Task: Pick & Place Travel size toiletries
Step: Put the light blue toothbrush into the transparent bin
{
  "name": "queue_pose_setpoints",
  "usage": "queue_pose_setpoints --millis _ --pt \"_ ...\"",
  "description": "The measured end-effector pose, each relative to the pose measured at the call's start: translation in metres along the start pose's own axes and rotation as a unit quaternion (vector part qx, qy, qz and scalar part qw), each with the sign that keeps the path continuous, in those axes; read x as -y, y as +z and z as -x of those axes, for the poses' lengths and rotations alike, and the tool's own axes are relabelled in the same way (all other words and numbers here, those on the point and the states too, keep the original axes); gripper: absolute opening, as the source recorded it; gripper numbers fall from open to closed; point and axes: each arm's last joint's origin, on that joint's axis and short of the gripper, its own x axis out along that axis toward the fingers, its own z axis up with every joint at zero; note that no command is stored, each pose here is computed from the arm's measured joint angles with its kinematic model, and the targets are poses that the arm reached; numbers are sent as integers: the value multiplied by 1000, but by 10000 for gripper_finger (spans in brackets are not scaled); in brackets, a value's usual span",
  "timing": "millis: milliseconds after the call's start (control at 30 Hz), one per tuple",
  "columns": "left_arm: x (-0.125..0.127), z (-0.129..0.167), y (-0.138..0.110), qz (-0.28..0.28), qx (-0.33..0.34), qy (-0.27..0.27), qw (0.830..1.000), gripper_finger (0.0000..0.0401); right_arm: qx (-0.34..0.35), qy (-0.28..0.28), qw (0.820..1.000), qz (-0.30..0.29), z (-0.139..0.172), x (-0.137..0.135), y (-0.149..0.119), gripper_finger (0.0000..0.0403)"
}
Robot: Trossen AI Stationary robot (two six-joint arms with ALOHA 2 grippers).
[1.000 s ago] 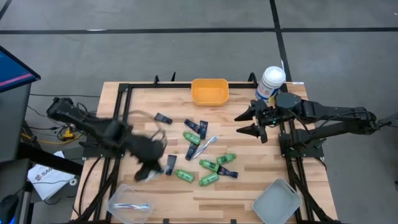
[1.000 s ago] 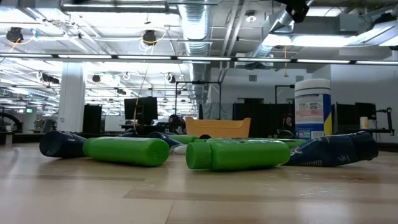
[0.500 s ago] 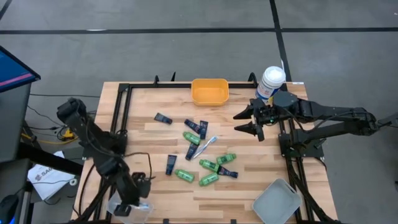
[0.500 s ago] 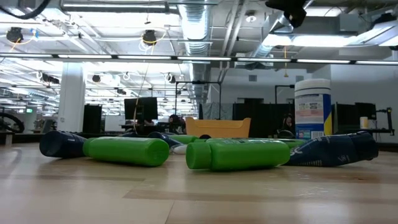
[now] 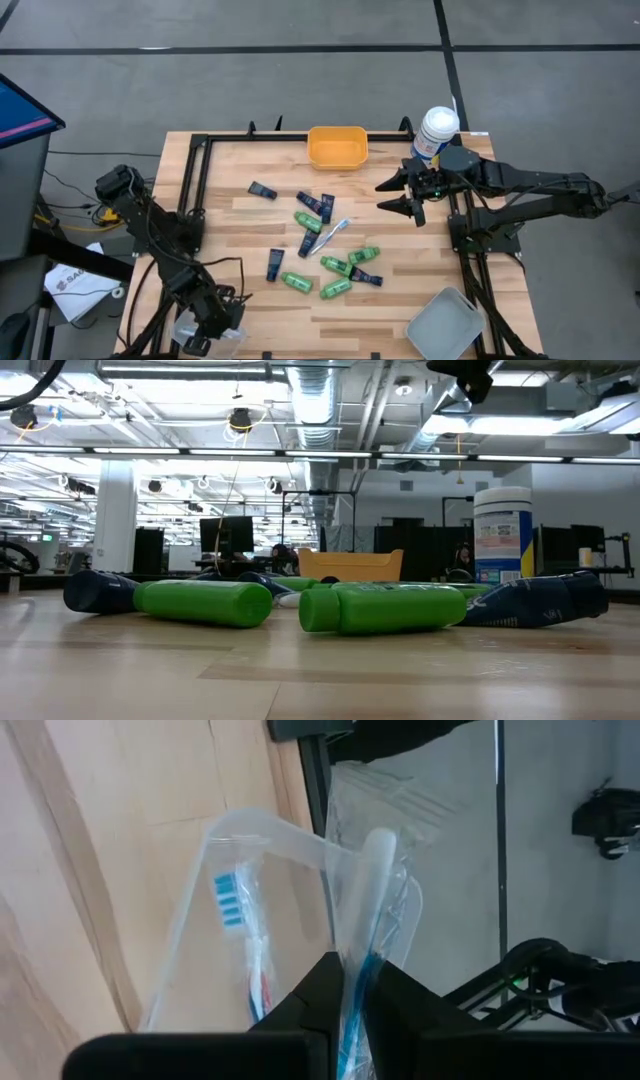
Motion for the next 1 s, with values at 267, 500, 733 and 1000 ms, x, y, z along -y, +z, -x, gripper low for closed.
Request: queue_pose_setpoints --millis 267,500,733,1000 --pt "4 -1 -3 -8 -3 -3 1000 36 0 0 1000 0 0 0 0 258" --pt "10 -3 -10 -19 -11 -8 1000 107 -4 -1 1000 -1 0 0 -1 258" --pt "10 -3 -10 9 -19 -16 1000 192 -39 -13 999 -8 0 3 -8 258" --pt "-12 13 15 80 41 -1 996 222 -74 -30 997 -15 1 5 -15 258"
